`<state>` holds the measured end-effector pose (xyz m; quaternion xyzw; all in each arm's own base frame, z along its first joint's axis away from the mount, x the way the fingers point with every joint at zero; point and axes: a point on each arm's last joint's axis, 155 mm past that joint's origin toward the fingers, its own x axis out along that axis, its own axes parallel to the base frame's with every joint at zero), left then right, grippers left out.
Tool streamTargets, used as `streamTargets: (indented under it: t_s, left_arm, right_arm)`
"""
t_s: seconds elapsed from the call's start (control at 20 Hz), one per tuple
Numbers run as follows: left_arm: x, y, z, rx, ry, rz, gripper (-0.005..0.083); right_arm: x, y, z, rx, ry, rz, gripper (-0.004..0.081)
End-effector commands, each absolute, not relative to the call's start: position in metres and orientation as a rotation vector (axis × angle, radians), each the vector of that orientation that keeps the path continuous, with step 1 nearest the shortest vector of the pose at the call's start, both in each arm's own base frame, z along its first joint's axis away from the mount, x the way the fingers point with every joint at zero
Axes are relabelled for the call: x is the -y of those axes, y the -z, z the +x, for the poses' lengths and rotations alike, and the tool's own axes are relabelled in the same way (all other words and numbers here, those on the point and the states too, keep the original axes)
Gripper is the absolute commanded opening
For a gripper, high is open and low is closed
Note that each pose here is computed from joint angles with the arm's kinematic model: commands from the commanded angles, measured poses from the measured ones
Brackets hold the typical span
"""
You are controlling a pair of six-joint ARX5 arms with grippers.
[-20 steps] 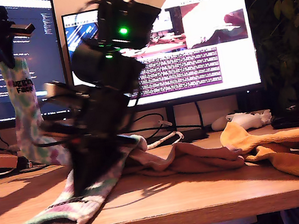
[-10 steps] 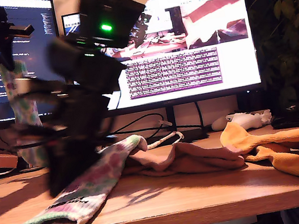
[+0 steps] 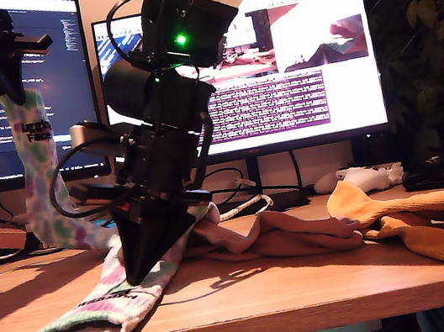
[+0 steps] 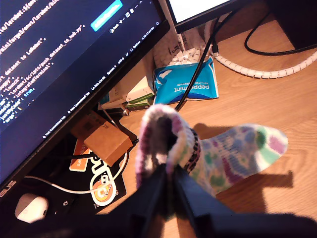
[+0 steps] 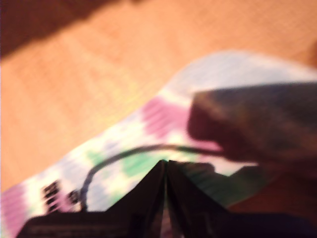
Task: Pair up the socks based on colour and pattern, by placing them on top of one another
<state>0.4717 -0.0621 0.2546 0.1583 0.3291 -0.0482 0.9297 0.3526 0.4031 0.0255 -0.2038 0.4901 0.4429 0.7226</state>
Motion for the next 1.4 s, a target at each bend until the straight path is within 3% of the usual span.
streamTargets:
  t_s: [0.0, 0.2, 0.65, 1.1, 1.35]
  left_arm:
    - [0.062, -0.264, 0.472, -0.651, 0.097, 0.319, -0.002]
    - [0.062, -0.264, 0.472, -0.651, 0.101, 0.318, -0.002]
    - [0.07, -0.263, 0.471, -0.65, 0.137, 0.295, -0.002]
    - [0.071, -0.263, 0.471, -0.649, 0.143, 0.292, -0.002]
    - [0.071, -0.263, 0.47, -0.653, 0.143, 0.293, -0.002]
  right_arm:
    - [-0.403, 0.009, 0.351, -1.133, -0.973, -0.466, -0.0013]
    - [-0.404, 0.031, 0.351, -1.154, -0.972, -0.47, -0.0013]
    - [-0.438, 0.026, 0.35, -1.025, -1.038, -0.492, -0.0013]
    - [-0.422, -0.064, 0.367, -0.923, -0.995, -0.459, -0.0013]
    - [-0.415, -0.076, 0.36, -0.94, -0.992, -0.46, -0.0013]
